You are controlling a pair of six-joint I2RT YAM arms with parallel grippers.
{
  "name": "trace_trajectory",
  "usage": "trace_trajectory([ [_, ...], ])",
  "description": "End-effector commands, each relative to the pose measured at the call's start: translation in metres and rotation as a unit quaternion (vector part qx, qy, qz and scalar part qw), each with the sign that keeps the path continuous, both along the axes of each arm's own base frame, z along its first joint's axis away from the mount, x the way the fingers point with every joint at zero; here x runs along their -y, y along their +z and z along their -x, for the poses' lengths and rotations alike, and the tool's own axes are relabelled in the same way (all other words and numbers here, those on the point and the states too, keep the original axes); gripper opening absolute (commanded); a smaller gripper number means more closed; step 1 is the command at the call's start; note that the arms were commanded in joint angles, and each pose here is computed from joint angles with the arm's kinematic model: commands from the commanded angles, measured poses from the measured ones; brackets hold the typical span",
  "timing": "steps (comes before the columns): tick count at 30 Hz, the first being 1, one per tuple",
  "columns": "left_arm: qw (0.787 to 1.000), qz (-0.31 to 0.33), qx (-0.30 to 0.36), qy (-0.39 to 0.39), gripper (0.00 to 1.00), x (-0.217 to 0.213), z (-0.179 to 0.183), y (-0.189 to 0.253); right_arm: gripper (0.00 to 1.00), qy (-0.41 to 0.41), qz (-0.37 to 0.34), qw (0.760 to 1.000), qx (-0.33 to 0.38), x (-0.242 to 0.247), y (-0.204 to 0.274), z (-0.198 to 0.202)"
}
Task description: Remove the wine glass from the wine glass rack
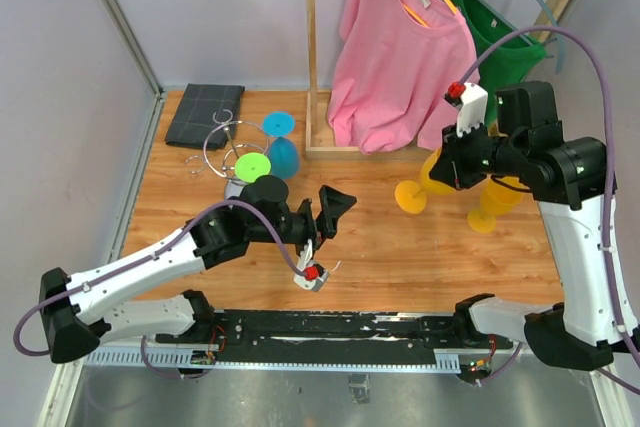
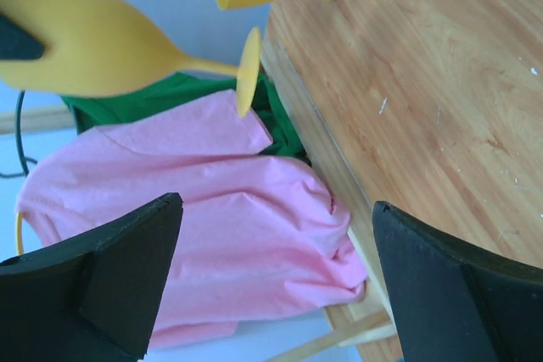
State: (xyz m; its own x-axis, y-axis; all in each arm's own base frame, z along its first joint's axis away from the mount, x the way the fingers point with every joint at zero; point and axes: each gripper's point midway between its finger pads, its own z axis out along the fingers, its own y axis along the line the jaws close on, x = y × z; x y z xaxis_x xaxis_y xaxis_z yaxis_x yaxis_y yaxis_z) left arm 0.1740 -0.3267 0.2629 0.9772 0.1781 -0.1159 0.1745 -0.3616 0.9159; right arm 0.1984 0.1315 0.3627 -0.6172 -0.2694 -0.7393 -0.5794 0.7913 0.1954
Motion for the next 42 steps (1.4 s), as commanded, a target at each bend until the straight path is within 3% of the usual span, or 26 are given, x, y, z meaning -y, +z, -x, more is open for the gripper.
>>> trace_trajectory([
  [1, 0.998, 0.036, -0.003, 0.048, 0.99, -0.015, -0.004, 0.016, 0.01, -0.033, 0.075, 0.997, -0.003, 0.021, -0.020, -0.016],
  [15, 0.981, 0.103, -0.068, 0.152, 0.99, -0.021, -0.029, 0.064, 0.01, -0.106, 0.154, 0.982, -0.013, 0.037, -0.119, -0.074],
  [27, 0.966, 0.132, -0.135, 0.178, 0.99, -0.015, -0.033, 0.079, 0.01, -0.145, 0.193, 0.970, -0.030, 0.057, -0.178, -0.071],
  [42, 0.957, 0.143, -0.160, 0.193, 0.99, -0.016, -0.034, 0.087, 0.01, -0.165, 0.197, 0.965, -0.049, 0.075, -0.205, -0.056],
])
